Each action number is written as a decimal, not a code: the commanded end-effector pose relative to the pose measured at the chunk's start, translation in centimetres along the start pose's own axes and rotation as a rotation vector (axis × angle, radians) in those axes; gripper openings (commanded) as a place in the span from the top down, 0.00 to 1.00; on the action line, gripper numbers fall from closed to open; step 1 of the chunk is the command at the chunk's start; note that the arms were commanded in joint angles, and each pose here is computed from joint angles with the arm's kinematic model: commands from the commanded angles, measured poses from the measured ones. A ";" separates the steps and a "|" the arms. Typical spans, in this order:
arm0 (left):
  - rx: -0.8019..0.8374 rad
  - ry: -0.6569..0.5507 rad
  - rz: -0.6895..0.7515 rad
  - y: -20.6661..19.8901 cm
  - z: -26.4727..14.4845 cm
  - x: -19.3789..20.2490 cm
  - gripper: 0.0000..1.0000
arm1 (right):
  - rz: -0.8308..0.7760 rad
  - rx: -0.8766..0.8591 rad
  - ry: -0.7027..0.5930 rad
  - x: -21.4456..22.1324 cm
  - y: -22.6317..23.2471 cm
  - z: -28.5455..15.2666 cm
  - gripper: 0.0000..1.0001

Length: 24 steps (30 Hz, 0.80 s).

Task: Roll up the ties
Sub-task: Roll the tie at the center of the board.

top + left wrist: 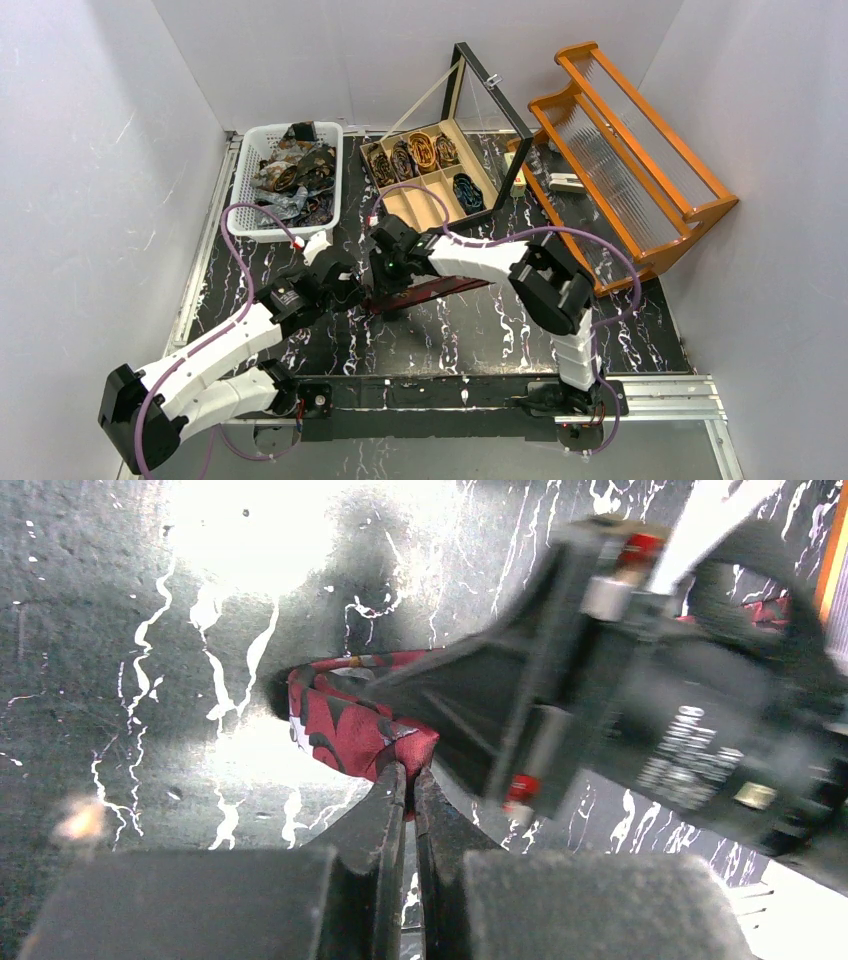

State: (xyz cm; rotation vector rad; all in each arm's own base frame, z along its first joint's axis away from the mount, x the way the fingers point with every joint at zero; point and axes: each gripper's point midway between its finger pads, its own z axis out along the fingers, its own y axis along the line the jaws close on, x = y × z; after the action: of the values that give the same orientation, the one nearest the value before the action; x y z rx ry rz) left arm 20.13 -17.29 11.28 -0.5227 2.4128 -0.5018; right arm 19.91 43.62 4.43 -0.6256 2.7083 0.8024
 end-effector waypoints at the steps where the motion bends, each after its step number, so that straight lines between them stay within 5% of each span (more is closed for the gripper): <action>1: -0.045 -0.055 -0.009 1.1 -0.6 -1.0 1.00 | 0.026 -0.060 -0.138 -3.2 1.0 -4.5 0.73; 14: -0.063 0.022 0.093 -1.6 2.1 0.4 1.00 | 0.131 0.075 -0.191 -1.7 -6.3 -8.5 0.69; 24: -0.121 0.085 0.165 -2.6 4.8 2.6 1.00 | 0.149 0.077 -0.233 -2.0 -7.3 -10.8 0.65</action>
State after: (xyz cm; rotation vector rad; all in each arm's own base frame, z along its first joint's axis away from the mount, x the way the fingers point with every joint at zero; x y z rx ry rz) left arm 21.15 -20.86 7.09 -0.3793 2.5706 -0.3202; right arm 23.49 32.86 9.02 -0.2998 2.6239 0.7251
